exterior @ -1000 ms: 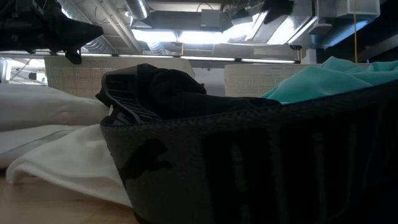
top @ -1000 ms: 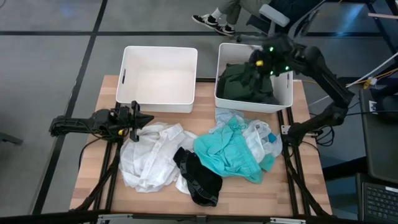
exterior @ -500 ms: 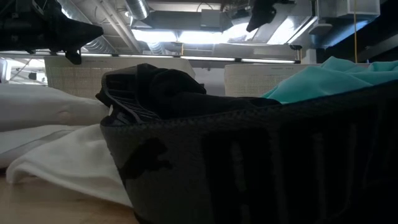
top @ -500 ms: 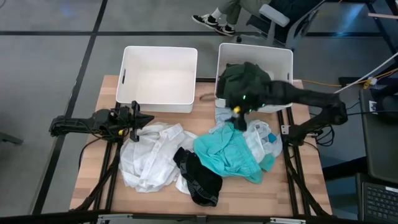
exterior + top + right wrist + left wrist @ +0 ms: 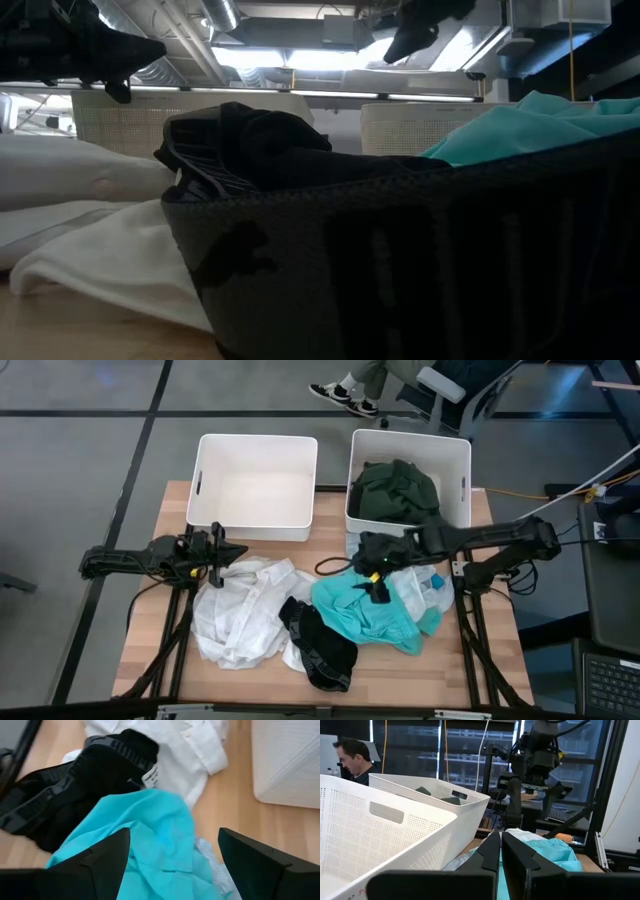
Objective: Sort clothes
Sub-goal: Put the light blue shorts into the right white bin
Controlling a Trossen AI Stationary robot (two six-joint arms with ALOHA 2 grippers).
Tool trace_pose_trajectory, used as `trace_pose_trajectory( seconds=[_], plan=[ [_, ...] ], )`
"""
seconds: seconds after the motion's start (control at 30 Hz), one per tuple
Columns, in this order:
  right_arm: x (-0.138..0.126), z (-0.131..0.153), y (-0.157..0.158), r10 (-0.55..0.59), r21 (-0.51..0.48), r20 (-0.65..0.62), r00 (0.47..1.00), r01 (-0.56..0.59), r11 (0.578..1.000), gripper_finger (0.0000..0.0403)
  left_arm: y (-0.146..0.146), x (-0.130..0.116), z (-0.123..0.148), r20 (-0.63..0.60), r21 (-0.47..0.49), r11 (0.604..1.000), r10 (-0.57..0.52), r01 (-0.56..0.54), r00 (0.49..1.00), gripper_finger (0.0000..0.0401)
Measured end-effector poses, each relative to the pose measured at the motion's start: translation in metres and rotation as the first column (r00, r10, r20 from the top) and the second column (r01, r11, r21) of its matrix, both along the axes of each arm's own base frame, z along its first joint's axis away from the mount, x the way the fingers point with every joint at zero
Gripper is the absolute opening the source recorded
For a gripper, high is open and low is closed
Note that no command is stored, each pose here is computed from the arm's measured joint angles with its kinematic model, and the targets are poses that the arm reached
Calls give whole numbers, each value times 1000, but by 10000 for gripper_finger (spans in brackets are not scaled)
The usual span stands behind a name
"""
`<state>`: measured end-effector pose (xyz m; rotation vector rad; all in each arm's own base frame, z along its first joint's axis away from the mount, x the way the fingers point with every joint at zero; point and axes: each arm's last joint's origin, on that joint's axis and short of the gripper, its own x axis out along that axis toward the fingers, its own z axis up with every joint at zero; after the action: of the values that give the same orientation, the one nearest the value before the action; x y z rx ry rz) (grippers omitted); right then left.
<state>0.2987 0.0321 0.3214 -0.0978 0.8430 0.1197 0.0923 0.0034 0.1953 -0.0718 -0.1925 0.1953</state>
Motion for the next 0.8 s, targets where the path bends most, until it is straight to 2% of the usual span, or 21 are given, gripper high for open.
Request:
trace_pose_trajectory(
  seconds=[0.23, 0.53, 0.8],
  plan=[
    [4, -24, 4, 5, 81, 8, 1000, -6, 997, 303, 0, 0, 0, 1, -4, 1000, -1, 1, 1000, 8],
    [14, -81, 8, 94, 124, -125, 988, -78, 989, 303, 0, 0, 0, 1, -6, 1000, -1, 1, 1000, 8],
    [28, -120, 19, 225, 118, -227, 947, -203, 972, 303, 0, 0, 0, -4, -5, 1000, -1, 1, 1000, 8]
  ],
)
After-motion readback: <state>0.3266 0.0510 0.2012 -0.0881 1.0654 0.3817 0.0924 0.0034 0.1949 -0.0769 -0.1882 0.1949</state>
